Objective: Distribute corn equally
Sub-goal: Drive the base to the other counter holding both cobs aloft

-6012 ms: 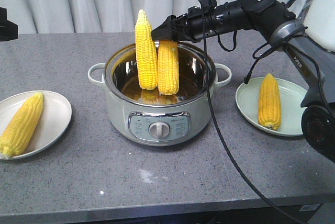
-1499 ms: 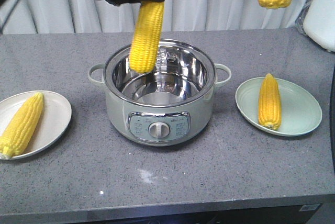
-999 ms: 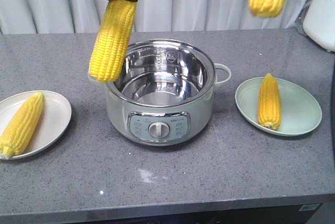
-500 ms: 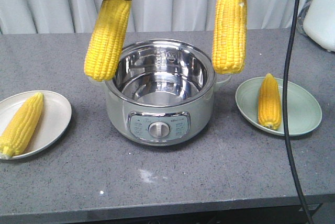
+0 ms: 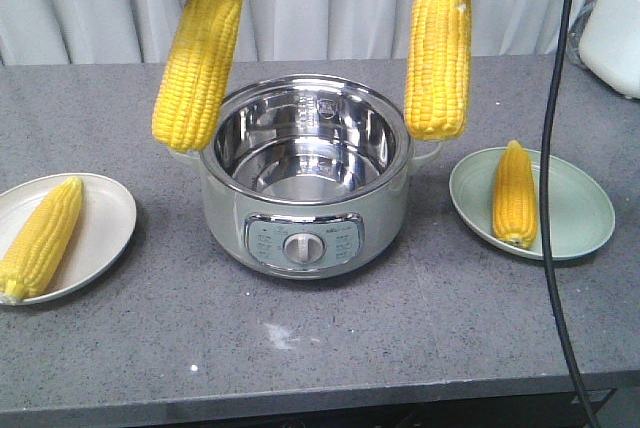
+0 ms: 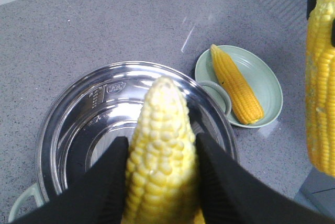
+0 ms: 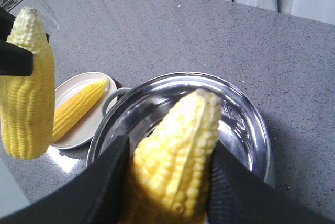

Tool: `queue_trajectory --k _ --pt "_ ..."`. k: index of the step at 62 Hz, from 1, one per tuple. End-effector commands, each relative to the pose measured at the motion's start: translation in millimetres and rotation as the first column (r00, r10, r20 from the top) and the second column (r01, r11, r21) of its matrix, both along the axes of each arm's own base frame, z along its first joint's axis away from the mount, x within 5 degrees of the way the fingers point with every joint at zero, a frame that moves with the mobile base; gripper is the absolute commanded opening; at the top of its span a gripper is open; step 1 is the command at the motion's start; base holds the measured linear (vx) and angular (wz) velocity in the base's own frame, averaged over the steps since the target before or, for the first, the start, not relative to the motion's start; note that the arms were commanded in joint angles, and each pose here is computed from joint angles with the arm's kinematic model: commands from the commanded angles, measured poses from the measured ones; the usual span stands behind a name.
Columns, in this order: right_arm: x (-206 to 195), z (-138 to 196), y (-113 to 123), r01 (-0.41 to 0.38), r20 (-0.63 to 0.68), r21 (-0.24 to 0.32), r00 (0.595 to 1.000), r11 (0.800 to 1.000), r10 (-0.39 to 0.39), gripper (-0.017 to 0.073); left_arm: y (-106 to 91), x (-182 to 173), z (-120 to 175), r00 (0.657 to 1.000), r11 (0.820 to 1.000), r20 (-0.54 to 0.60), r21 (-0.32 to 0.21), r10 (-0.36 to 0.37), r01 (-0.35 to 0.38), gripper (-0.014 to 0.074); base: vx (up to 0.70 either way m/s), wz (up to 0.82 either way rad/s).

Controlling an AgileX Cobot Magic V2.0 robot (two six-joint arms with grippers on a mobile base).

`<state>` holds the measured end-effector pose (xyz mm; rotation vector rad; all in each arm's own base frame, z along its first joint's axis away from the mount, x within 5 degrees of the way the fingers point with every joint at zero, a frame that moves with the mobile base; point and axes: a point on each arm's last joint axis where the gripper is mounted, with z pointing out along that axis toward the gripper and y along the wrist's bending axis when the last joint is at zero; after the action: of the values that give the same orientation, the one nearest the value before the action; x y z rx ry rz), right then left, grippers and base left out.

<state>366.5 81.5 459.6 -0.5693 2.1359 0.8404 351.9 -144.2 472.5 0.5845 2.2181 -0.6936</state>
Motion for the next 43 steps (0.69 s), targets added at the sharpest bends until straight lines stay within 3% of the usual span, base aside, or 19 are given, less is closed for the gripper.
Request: queue_trajectory --k 1,43 --pt "-21.4 25.5 1.4 -0.036 0.062 0.037 0.998 0.999 0.033 -0.0004 1.6 -22.4 30.0 0.997 0.998 0.083 -0.065 -0.009 0.014 -0.0008 0.0 0.0" --pt "-21.4 25.5 1.4 -0.036 0.062 0.037 0.998 0.999 0.033 -0.0004 1.6 -22.4 30.0 0.996 0.998 0.083 -0.065 -0.009 0.015 -0.0008 0.0 -0.01"
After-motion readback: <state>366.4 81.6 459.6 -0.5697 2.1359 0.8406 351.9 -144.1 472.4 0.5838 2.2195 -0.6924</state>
